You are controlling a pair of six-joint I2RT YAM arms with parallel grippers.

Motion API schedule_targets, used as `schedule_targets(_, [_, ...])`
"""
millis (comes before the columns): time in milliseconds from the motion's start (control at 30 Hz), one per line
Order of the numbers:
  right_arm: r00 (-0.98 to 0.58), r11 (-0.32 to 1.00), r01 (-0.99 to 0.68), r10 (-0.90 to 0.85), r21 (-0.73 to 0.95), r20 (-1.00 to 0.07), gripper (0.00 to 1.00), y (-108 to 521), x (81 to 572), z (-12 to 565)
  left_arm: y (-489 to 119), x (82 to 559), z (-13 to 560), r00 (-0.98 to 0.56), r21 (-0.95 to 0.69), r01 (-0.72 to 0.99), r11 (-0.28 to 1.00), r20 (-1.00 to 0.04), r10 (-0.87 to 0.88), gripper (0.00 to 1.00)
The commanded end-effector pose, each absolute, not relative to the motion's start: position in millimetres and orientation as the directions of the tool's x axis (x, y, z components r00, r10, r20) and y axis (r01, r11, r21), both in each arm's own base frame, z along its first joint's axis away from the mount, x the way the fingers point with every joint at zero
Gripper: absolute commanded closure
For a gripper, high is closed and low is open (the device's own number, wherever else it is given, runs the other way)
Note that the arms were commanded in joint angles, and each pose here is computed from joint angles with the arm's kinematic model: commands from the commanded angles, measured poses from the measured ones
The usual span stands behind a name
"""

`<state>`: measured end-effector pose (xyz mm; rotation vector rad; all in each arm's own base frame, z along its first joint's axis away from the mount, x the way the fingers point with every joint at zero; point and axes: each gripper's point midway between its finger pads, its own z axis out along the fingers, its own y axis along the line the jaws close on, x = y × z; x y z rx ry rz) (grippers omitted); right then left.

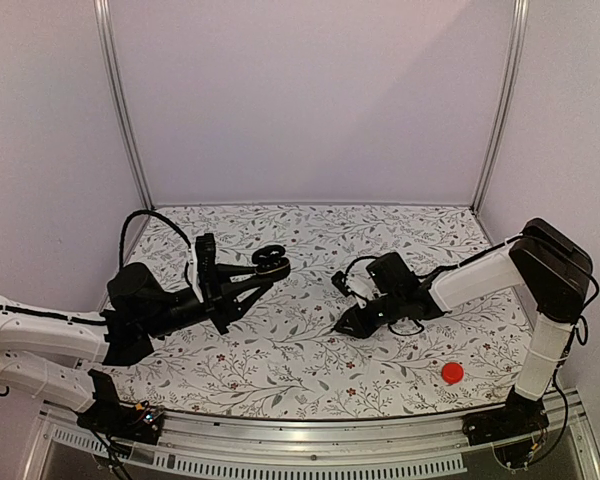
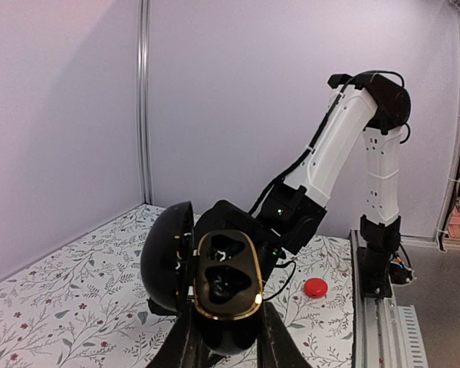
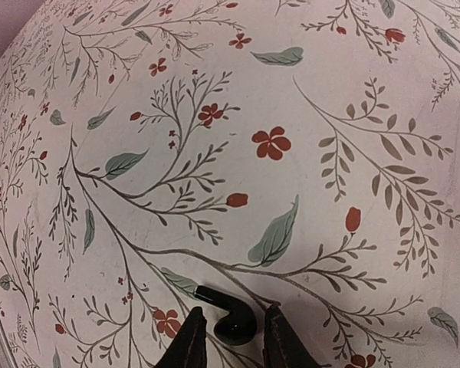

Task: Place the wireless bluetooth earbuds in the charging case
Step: Move the left earbud to the center of the board.

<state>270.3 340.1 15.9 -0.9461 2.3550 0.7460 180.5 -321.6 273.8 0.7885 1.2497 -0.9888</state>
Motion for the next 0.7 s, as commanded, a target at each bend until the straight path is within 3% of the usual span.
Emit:
schedule_targets(0, [-0.686, 0.666, -0.699, -0.526, 0.259, -0.502, 0.74, 311.7, 252.9, -16.2, -315.8, 184.3, 276.7, 0.049, -0.03, 0.911, 0.412, -0.983, -0.179, 0.83])
schedule_targets(667, [-0.667, 0.67, -0.711, -0.546, 0.213, -0.508, 0.76, 310.7, 248.2, -17.0, -318.0, 185.3, 278.0, 0.05, -0.031, 0.912, 0.408, -0.981, -0.185, 0.83])
